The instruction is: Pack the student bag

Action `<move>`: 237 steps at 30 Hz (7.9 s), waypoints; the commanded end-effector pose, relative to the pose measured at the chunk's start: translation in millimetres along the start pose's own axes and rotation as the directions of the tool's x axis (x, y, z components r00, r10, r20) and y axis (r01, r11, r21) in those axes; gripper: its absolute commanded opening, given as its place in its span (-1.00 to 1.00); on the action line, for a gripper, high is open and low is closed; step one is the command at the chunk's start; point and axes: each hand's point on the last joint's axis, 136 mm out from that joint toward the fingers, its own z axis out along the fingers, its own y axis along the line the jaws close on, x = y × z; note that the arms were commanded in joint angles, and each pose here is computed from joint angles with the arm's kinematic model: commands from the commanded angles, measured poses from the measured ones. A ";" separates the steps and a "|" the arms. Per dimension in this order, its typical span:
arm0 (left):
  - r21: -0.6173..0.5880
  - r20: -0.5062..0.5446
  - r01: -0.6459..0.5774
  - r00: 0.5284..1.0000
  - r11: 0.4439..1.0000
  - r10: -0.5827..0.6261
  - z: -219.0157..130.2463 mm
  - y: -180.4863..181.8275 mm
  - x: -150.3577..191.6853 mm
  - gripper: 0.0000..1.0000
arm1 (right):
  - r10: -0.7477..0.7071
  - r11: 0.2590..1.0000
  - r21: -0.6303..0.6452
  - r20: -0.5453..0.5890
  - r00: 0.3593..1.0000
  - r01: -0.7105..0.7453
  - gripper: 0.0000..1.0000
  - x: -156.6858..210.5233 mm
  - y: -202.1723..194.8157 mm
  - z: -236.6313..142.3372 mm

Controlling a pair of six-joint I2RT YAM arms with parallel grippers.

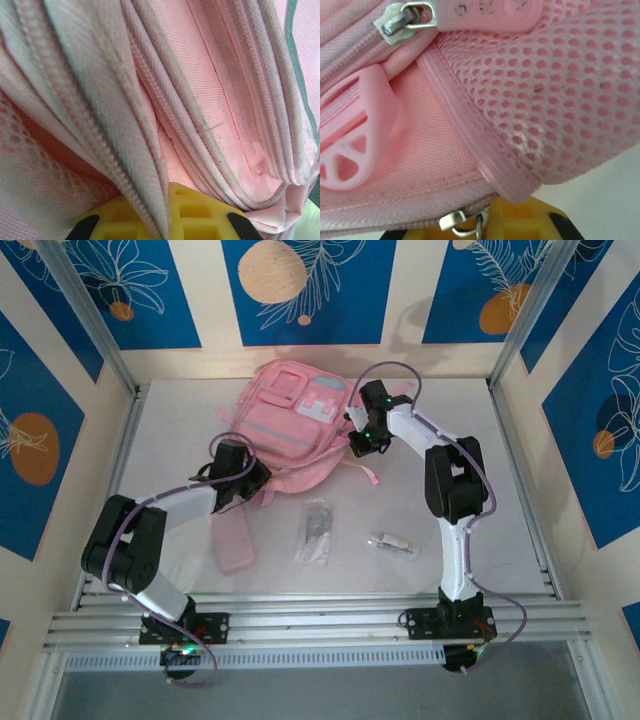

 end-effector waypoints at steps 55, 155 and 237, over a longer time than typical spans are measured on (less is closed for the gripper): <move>0.033 -0.047 -0.372 0.926 0.927 0.374 36.0 -33.8 -50.5 -1.00 | 0.755 0.633 -0.423 0.154 0.637 -0.648 -1.00 -15.0 -18.3 -38.6; 0.079 -0.164 -0.548 0.817 0.833 0.553 26.7 -51.0 2.8 0.03 | 0.735 0.626 -0.424 0.043 0.677 -0.654 -1.00 15.9 23.2 10.2; -0.132 -0.517 -0.884 0.447 0.448 0.730 98.0 -27.1 36.8 -0.89 | 0.708 0.613 -0.442 -0.060 0.704 -0.655 -1.00 29.3 44.3 31.6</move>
